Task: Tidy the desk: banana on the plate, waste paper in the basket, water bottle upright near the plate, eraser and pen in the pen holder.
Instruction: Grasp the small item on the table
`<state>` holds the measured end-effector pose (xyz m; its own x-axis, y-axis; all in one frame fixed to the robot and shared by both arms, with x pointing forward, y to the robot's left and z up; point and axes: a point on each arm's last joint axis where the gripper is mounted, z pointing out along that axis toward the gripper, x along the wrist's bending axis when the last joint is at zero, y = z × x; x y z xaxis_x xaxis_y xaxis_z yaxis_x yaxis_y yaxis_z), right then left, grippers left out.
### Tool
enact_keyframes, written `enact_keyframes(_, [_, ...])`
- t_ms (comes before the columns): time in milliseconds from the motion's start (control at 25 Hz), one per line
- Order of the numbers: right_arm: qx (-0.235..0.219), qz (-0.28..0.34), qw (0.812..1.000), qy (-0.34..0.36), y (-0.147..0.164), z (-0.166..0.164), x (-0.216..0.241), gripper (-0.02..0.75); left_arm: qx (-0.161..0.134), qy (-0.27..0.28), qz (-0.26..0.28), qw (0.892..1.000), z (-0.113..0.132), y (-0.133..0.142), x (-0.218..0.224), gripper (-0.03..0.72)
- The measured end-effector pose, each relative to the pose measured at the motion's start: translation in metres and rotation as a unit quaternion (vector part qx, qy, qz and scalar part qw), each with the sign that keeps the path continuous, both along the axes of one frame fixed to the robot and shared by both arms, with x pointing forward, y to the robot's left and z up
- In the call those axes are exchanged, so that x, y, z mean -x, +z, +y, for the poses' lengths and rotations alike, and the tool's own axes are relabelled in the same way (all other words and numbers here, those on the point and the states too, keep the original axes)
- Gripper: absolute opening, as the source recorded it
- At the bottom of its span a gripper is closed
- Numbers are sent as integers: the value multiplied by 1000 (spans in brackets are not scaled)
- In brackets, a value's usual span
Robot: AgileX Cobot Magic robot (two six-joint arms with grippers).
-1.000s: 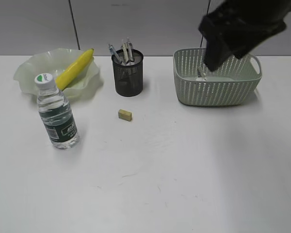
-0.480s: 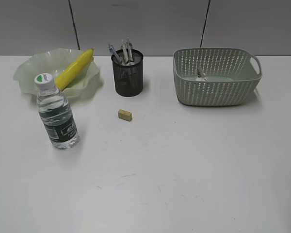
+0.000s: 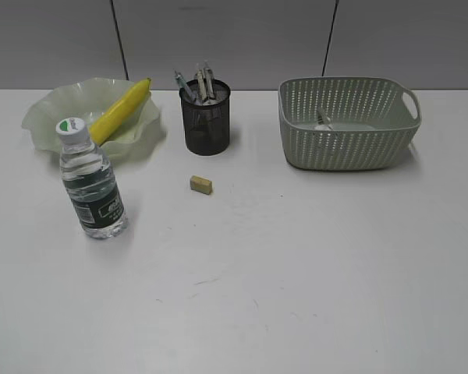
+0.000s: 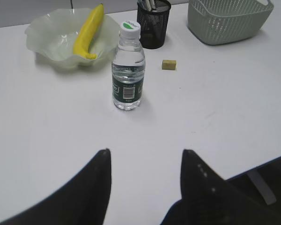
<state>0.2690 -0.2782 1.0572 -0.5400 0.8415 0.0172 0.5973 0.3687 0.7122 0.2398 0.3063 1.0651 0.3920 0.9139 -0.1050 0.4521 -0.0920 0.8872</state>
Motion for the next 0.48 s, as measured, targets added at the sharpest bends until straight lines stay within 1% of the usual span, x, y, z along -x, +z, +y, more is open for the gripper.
enact_keyframes(80, [-28, -42, 999, 0, 0, -6, 10, 472, 4, -3, 1, 1000, -4, 7, -6, 360])
enact_keyframes(240, [-68, -102, 992, 0, -1, -17, 26, 472, 29, -19, -12, 999, -20, 32, -26, 360])
enact_keyframes(360, [-84, -127, 988, 0, -1, -22, 32, 472, 12, -36, -17, 999, -37, 43, -53, 359])
enact_keyframes(480, [-87, -131, 988, 0, -1, -22, 34, 472, -11, -56, 3, 998, -60, 44, -89, 359])
